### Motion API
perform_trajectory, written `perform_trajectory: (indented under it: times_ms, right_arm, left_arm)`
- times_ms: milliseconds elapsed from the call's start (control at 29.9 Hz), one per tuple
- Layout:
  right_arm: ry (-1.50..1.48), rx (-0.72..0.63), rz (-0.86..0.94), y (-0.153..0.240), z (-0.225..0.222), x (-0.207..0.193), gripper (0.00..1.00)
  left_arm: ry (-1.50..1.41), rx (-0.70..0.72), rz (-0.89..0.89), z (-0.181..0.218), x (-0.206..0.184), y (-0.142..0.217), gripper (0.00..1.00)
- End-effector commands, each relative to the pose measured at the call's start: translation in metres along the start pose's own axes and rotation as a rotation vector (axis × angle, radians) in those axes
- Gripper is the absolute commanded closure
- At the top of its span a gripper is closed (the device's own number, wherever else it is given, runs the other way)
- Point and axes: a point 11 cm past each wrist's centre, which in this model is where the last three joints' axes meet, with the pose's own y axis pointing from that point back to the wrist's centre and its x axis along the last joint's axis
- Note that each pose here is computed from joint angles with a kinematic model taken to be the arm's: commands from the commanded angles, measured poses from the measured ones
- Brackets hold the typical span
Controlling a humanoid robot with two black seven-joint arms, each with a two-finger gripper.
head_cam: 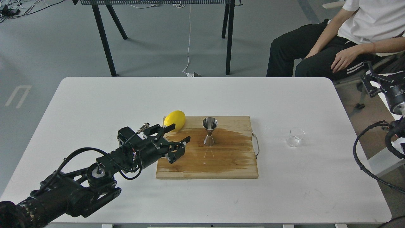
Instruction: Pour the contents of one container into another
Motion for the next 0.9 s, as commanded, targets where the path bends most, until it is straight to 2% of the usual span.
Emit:
perform_trajectory:
  times_ms: [0, 134, 167, 234, 301, 434, 568, 701, 868]
  right_arm:
    - [0.047, 0.004, 0.062, 0.011, -0.016, 0.021, 0.0]
    - [0.047, 0.013, 0.081, 0.014, -0.018, 0.028, 0.0]
    - [0.045, 0.014, 0.085, 0.016, -0.018, 0.029, 0.0]
    - [0.041, 0.016, 0.089, 0.019, -0.019, 0.032, 0.0]
    - [0.037, 0.003, 0.076, 0.021, -0.014, 0.029, 0.0]
    - [0.002, -0.035, 0.037, 0.036, 0.002, 0.024, 0.01]
    - [-0.083, -0.068, -0.012, 0.058, 0.02, 0.014, 0.01]
    - [-0.212, -0.086, -0.041, 0.084, 0.034, 0.0, 0.0]
    - [-0.373, -0.123, 0.119, 0.113, 0.058, 0.016, 0.0]
  left_arm:
    - [-0.001, -0.02, 0.082, -0.001, 0.025, 0.023, 0.17]
    - [0.033, -0.043, 0.158, 0.0, 0.06, 0.031, 0.13]
    - [0.125, -0.002, 0.195, -0.007, 0.068, 0.031, 0.13]
    - [0.332, 0.078, 0.28, -0.025, 0.085, 0.03, 0.05]
    - [0.555, 0.099, 0.363, -0.037, 0.106, 0.025, 0.03]
    - [0.953, 0.013, 0.492, -0.05, 0.144, 0.017, 0.03]
    - [1.33, -0.052, 0.592, -0.079, 0.169, 0.024, 0.01]
    - [1.653, -0.162, 0.712, -0.12, 0.178, 0.041, 0.01]
    - [1.883, -0.193, 0.86, -0.159, 0.162, 0.042, 0.01]
